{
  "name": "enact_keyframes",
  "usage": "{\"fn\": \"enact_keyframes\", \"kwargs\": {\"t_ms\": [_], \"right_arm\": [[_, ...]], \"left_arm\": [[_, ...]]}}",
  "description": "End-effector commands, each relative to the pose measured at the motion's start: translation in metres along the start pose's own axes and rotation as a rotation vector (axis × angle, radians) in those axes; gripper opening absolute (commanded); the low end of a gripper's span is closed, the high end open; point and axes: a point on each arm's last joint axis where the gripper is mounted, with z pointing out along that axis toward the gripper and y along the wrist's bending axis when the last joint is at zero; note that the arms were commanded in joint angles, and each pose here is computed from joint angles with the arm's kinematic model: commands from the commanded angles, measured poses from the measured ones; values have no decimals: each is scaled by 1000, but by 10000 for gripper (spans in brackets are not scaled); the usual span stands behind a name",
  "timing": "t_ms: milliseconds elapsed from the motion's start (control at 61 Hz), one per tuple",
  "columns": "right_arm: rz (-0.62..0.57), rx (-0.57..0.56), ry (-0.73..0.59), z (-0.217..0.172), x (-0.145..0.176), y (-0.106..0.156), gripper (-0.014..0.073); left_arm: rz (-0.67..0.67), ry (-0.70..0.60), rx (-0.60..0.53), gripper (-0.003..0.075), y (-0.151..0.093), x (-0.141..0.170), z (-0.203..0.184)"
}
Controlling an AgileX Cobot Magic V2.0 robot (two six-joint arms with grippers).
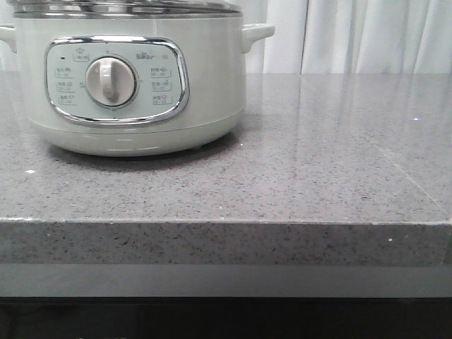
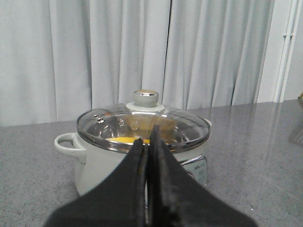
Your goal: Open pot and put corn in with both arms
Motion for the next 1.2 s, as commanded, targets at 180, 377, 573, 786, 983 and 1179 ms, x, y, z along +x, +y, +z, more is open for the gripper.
{"fn": "enact_keyframes", "kwargs": {"t_ms": [180, 377, 573, 786, 983, 1179], "right_arm": [[-18, 25, -91, -1, -14, -2, -67], [-18, 25, -91, -1, -14, -2, -67], [-18, 25, -91, -1, -14, -2, -67], [-18, 25, -91, -1, -14, -2, -67], [-18, 25, -88, -1, -14, -2, -67], [-18, 25, -88, -1, -14, -2, -67]], "left_arm": [[-16, -54, -9, -18, 1, -1, 4], [-5, -55, -12, -18, 1, -1, 4], [-1, -65, -98, -18, 6, -1, 4], [-44, -127, -330, -18, 15, 29, -2], [-30, -86, -473, -18, 22, 62, -4], [-41, -23, -516, -18, 26, 91, -4]]}}
